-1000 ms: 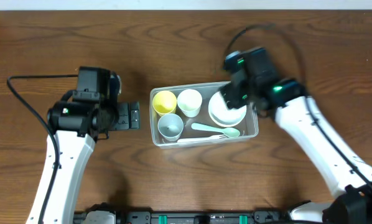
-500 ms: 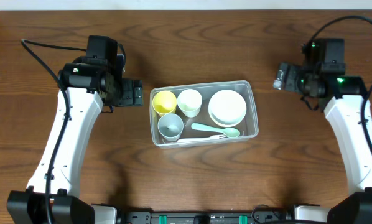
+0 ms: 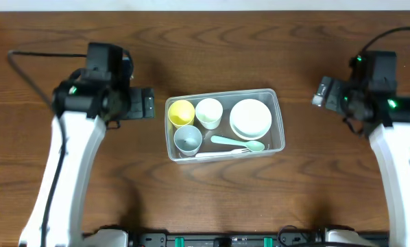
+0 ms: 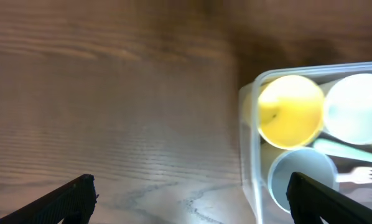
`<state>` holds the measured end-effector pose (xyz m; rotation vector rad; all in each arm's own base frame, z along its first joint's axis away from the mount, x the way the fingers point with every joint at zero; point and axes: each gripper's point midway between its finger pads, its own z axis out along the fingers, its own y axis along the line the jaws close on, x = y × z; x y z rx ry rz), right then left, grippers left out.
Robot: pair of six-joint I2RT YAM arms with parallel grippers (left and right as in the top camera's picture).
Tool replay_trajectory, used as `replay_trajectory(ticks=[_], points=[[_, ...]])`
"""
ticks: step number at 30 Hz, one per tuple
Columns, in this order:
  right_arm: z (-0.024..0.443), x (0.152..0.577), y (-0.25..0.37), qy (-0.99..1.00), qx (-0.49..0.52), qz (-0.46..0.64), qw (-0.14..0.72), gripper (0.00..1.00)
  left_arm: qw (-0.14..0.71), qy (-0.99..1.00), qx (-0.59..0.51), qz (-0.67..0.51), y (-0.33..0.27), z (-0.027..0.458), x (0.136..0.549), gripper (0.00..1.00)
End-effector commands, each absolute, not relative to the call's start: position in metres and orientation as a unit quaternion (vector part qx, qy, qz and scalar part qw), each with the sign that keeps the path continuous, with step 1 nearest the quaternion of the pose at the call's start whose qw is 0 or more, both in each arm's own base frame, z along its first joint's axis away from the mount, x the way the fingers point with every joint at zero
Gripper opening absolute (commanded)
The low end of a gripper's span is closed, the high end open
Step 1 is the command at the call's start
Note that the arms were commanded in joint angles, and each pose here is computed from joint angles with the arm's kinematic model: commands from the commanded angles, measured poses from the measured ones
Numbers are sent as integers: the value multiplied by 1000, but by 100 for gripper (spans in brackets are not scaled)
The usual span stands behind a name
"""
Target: Pack container
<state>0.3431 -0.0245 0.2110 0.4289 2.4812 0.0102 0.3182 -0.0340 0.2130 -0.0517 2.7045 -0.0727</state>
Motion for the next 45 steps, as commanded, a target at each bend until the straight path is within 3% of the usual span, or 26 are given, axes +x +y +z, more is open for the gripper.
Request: replay_trajectory(ticks=[1, 7, 12, 17, 25, 45], points=[[238, 321, -28, 917, 179, -18, 355, 99, 263, 964, -16, -32, -33, 237, 298, 98], [253, 275, -19, 884, 174, -24, 433, 99, 350, 936, 7, -44, -35, 256, 258, 98], [227, 235, -9, 870, 188, 13, 455, 99, 426, 902, 1, -71, -37, 255, 220, 98], [201, 217, -10, 871, 185, 16, 455, 99, 441, 894, -4, -76, -32, 230, 193, 98], [183, 213, 18, 888, 163, 88, 420, 99, 418, 906, -4, -72, -31, 208, 183, 98], [174, 208, 13, 894, 152, 67, 416, 99, 415, 907, -4, -71, -31, 207, 182, 98]])
